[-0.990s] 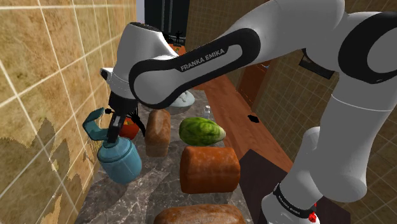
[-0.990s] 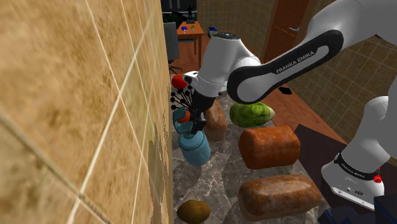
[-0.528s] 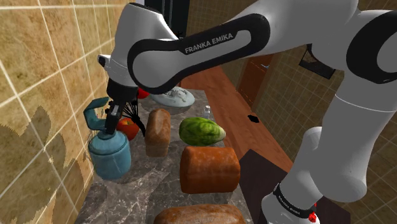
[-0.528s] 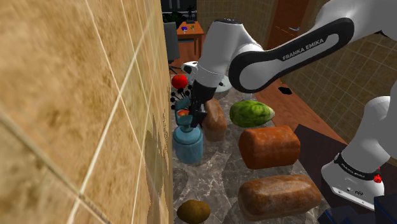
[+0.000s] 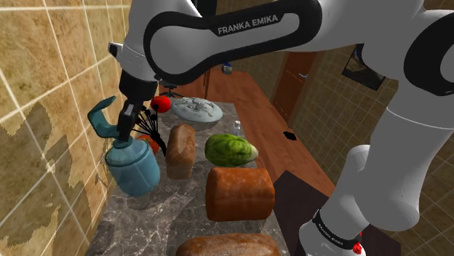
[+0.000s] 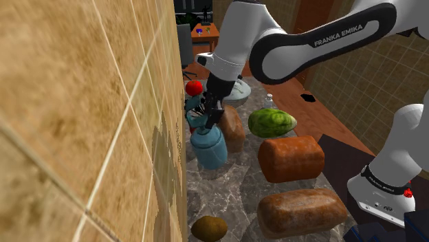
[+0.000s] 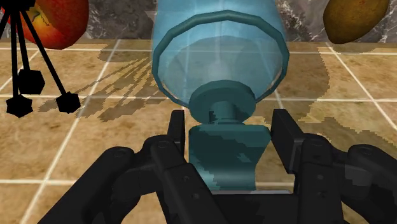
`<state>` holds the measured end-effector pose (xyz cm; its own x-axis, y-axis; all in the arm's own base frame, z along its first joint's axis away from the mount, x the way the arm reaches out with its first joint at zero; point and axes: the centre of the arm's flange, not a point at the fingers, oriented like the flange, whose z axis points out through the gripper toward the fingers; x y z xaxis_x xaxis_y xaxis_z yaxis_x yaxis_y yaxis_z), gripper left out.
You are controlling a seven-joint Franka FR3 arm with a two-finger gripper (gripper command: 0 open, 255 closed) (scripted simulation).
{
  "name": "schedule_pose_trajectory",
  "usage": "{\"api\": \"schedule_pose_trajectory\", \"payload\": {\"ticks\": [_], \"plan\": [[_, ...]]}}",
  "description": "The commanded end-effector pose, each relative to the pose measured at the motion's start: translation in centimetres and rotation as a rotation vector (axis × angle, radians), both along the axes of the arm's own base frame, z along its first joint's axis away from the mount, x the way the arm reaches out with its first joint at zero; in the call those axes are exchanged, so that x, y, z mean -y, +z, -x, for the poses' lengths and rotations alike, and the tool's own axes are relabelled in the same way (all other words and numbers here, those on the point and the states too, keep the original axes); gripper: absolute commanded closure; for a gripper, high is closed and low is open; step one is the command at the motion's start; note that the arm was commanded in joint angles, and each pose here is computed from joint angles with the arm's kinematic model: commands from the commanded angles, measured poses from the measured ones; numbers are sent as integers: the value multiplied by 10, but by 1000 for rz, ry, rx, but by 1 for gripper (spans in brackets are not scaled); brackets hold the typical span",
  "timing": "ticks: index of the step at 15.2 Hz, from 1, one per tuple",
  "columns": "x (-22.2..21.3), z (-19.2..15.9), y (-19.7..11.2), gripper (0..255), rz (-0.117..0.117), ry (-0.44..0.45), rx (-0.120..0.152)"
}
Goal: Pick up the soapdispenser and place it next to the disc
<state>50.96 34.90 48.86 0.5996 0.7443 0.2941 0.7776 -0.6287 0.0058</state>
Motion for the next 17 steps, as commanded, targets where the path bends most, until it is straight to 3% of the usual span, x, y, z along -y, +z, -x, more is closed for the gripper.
{"api": "schedule_pose_trajectory", "payload": {"ticks": [1, 13, 17], "plan": [[0, 0, 13, 255, 0, 0, 1], [1, 0, 74, 255, 0, 0, 1], [52, -13, 74, 255, 0, 0, 1]]}}
